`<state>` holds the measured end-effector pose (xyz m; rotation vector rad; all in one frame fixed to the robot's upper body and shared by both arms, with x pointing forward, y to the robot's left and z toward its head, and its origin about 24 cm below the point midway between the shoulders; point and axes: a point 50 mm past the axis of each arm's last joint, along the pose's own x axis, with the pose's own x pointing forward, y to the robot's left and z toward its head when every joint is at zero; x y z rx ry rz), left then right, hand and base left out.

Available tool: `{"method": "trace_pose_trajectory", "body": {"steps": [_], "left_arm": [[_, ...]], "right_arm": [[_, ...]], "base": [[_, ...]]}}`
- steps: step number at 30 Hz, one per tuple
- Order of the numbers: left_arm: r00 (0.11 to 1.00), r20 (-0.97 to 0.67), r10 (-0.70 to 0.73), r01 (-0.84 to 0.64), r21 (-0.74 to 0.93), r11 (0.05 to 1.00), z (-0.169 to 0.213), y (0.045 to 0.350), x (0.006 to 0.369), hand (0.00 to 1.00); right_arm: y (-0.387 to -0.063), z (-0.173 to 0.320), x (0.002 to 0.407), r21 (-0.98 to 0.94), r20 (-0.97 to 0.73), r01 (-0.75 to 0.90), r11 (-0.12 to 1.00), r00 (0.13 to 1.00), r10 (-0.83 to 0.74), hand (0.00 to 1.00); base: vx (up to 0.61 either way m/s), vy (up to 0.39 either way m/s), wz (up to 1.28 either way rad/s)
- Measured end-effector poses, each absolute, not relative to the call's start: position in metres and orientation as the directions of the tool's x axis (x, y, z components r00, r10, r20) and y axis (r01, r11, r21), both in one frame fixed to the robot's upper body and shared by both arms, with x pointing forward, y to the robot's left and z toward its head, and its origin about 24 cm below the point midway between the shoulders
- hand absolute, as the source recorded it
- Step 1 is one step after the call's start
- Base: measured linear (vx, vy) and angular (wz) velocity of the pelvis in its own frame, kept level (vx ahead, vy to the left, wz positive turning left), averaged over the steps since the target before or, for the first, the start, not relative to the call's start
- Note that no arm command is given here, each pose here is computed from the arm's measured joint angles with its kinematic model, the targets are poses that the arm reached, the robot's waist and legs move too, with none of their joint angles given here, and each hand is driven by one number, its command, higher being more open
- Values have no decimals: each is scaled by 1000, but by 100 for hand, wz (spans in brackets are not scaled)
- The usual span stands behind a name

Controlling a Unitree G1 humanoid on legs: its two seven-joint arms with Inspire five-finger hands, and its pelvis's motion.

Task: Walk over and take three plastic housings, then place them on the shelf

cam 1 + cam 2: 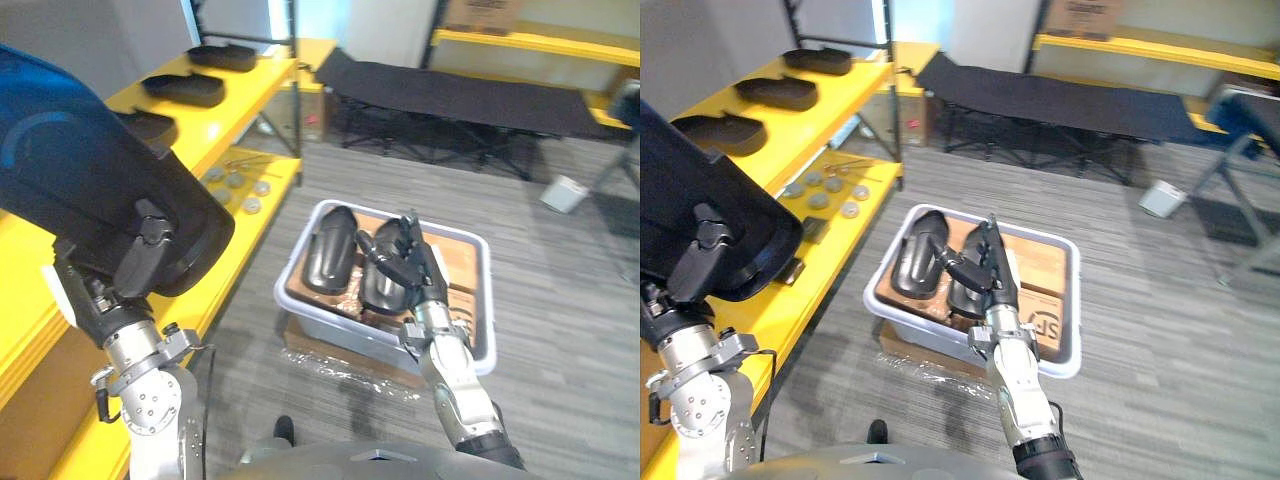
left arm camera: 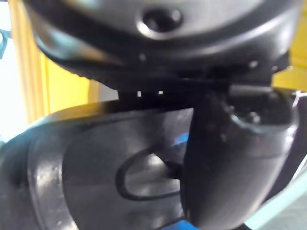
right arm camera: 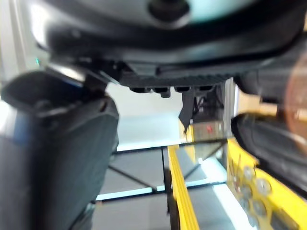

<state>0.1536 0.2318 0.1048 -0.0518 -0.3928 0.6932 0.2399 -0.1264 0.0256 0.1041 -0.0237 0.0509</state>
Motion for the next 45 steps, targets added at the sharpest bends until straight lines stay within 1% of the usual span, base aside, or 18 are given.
{"method": "trace_pose_trajectory", "body": {"steps": [2,7,9,12,15,19,21,24,26,27,28,29,32,37,45], "left_arm": [[689,321,650,-645,-136,752,101,241,143,0],[684,256,683,-692,-69,718,88,249,120,0],[686,247,685,-694,-60,717,86,250,116,0],[727,251,639,-651,-47,758,86,247,117,0],[792,280,542,-558,-28,829,88,241,121,0],[800,313,512,-533,-21,846,92,240,121,0],[823,342,454,-482,-5,876,96,238,126,0],[882,423,208,-271,94,958,113,230,147,0],[884,466,43,-129,154,980,124,223,158,0],[882,471,18,-108,163,981,126,222,160,0],[871,489,-45,-44,169,985,130,219,163,0],[870,487,-75,-16,180,983,130,217,164,0],[869,484,-104,43,135,990,128,214,163,0],[884,459,-89,67,64,996,118,213,160,0],[926,372,-66,55,38,998,99,216,153,0]], "right_arm": [[-118,33,250,93,60,-103,990,993,97,100],[-107,42,272,66,87,-154,986,985,148,100],[-103,45,274,63,99,-171,983,981,164,100],[-104,47,275,59,105,-170,984,981,163,100],[-116,43,274,29,90,-123,992,989,120,100],[-119,40,271,-11,85,-120,993,989,121,100],[-126,40,266,-2,94,-102,995,990,102,100],[-149,39,251,14,117,-16,1000,993,14,100],[-161,40,246,14,124,24,1000,992,-26,100],[-162,40,245,14,126,28,1000,992,-30,100],[-166,43,245,9,139,29,1000,990,-30,100],[-167,47,245,2,156,11,1000,988,-11,100],[-164,63,245,-21,224,-48,999,973,52,100],[-161,76,236,-36,278,-100,994,955,106,100],[-168,74,231,-46,279,-85,995,956,95,100]], "base": [[49,-26,76],[37,20,39],[-9,19,36],[-87,32,77],[-81,63,92],[-70,80,20],[-74,63,27],[-58,-8,99],[-3,-17,49],[-17,-16,22],[-24,-29,4],[-22,-32,0],[-21,-28,4],[-68,-42,24],[-38,5,29]]}}
